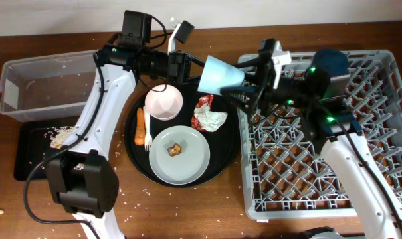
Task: Sort waste into correct bins and load items into the dishwasher rack
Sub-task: 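Lift the blue cup and hand it to the right gripper, then place the blue cup upside down in the rack with right gripper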
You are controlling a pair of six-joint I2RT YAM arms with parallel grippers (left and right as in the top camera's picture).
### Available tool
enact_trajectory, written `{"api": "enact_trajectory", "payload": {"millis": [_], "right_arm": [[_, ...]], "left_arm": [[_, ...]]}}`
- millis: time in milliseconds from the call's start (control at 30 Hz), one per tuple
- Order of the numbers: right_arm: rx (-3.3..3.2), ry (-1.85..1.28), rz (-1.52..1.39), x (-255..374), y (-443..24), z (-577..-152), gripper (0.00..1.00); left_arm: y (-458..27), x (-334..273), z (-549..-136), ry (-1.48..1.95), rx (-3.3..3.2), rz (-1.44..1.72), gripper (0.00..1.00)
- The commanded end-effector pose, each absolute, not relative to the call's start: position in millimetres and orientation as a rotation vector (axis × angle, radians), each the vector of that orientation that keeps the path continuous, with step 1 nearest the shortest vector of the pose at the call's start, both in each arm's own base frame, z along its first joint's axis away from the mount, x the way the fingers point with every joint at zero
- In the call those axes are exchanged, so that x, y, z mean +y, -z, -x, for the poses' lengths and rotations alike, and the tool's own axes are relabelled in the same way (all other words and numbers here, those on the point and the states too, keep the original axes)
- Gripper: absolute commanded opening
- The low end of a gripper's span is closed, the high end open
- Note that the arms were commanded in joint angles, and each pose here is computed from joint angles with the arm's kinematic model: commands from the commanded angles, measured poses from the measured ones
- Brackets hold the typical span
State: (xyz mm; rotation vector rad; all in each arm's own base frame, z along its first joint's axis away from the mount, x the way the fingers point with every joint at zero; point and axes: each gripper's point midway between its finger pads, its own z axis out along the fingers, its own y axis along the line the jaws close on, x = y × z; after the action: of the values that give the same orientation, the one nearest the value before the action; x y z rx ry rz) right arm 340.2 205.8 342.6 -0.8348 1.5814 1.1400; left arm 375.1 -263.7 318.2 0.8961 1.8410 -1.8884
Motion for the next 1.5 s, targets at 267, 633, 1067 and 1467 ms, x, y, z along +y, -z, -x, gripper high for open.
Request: {"api": "enact_trajectory", "payload": {"millis": [267,633,1067,1467], "right_arm": [[1.586,-1.157,0.843,211.3,-342.5,-339.6,0.55],[1.923,-1.106,0.346,104.6,-297.9,-377.1,0.58],[2.620,-0.264,-0.273,3.4,-265.7,-300.6,0.60],[3.235,0.010,-0.187,28.6,-164.9,-259.3,0.65]], "left_arm": [[-326.0,-265.7,-373.5,1.870,1.823,-0.919,0.26],[-237.5,-236.8,-430.1,1.169,2.325,-0.679,0.42],[-185.5,-163.9,-463.6,0.467,2.573,-0.489,0.42],[-178.1,-146.9,-463.1,0.337,2.618,-0.458,0.43]]}}
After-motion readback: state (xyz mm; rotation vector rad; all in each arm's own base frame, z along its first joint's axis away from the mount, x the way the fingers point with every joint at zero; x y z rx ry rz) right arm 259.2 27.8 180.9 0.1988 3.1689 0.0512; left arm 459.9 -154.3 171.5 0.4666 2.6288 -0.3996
